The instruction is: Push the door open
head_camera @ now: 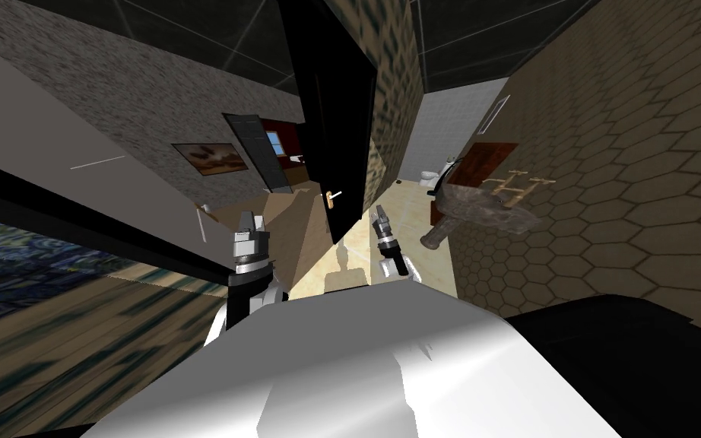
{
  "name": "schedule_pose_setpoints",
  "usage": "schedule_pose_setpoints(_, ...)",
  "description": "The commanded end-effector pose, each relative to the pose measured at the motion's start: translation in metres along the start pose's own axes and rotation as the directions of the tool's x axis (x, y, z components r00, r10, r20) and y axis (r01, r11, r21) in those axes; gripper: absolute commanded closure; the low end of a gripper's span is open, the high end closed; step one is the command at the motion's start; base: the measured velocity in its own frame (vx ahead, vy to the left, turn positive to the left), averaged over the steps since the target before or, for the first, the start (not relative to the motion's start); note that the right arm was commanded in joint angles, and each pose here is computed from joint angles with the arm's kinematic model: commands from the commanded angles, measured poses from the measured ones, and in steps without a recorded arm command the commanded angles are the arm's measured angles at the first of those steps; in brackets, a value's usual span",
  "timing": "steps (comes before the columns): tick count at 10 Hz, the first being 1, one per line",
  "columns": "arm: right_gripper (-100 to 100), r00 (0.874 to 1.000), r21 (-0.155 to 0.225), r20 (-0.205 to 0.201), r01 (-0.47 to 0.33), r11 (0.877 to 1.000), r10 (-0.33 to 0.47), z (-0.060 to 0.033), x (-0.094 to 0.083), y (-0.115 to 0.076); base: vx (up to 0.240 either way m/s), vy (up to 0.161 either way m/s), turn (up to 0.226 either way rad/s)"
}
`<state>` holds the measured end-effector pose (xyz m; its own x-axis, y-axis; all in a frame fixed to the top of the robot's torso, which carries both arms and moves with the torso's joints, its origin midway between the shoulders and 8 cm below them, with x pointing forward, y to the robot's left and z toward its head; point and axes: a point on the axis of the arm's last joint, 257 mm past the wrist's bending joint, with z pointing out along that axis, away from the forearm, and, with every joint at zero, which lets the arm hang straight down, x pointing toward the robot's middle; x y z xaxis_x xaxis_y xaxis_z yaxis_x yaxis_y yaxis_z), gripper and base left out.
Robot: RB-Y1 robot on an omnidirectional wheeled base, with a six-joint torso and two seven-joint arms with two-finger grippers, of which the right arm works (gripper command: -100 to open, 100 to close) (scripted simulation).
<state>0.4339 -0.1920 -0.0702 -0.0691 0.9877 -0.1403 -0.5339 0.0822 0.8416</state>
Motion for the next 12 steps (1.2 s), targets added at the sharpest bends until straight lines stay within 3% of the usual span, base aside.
schedule_pose_setpoints(1,-100,1.000,0.016,-0.012,-0.015,1.000,0.016,0.0036,0.006,-0.011,0.097,-0.043,0.063)
schedule_pose_setpoints(12,-100,0.990,0.134,-0.088,-0.098,0.986,0.110,0.0166,0.048,-0.081,0.090,-0.057,0.081)
